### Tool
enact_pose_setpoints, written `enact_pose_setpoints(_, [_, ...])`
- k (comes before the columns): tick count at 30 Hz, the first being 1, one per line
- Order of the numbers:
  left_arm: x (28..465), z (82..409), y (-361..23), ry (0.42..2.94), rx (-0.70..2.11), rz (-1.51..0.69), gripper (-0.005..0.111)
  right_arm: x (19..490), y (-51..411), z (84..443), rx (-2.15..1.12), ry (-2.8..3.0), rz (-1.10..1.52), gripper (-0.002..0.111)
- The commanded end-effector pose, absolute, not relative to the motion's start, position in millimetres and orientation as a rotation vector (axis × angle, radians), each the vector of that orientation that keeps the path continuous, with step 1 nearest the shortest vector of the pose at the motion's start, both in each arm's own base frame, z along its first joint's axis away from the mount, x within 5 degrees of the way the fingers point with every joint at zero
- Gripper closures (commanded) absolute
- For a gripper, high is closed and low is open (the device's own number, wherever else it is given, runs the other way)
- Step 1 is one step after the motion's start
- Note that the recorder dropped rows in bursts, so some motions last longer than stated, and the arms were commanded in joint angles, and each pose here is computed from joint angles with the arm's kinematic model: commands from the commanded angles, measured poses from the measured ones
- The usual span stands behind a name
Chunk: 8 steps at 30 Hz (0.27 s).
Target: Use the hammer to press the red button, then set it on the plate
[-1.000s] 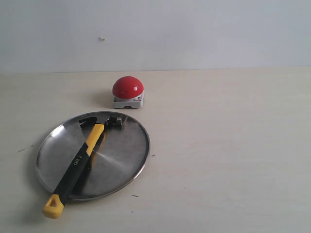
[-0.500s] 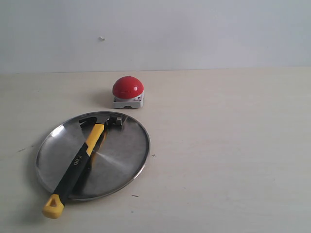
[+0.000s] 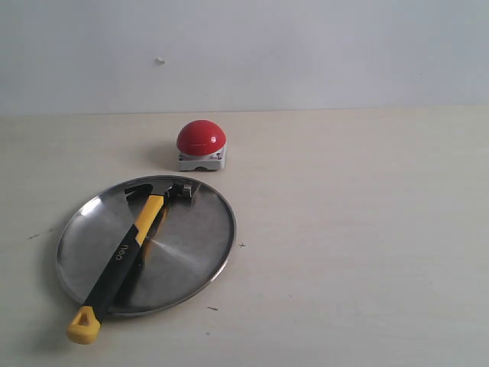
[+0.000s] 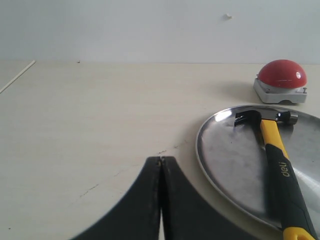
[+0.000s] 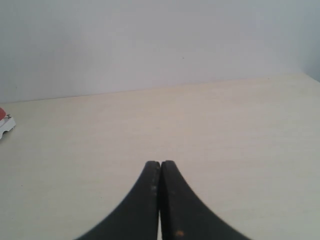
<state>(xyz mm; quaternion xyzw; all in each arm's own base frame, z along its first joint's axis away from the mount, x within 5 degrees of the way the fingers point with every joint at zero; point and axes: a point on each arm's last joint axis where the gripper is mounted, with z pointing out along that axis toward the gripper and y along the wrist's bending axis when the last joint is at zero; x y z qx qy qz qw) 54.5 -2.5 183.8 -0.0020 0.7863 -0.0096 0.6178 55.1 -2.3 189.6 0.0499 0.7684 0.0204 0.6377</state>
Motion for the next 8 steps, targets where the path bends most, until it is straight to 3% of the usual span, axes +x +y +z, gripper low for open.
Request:
enact_pose_setpoints(1, [54.1, 184.6, -2.3, 1.801, 0.001, -0.013, 0.107, 54.8, -2.6, 188.4, 0.119, 1.754, 0.042, 0.108])
enact_pose_setpoints(8, [54.1, 184.6, -2.3, 1.801, 0.001, -0.013, 0.107, 54.8, -2.6, 188.4, 0.121, 1.754, 0.044, 0.108])
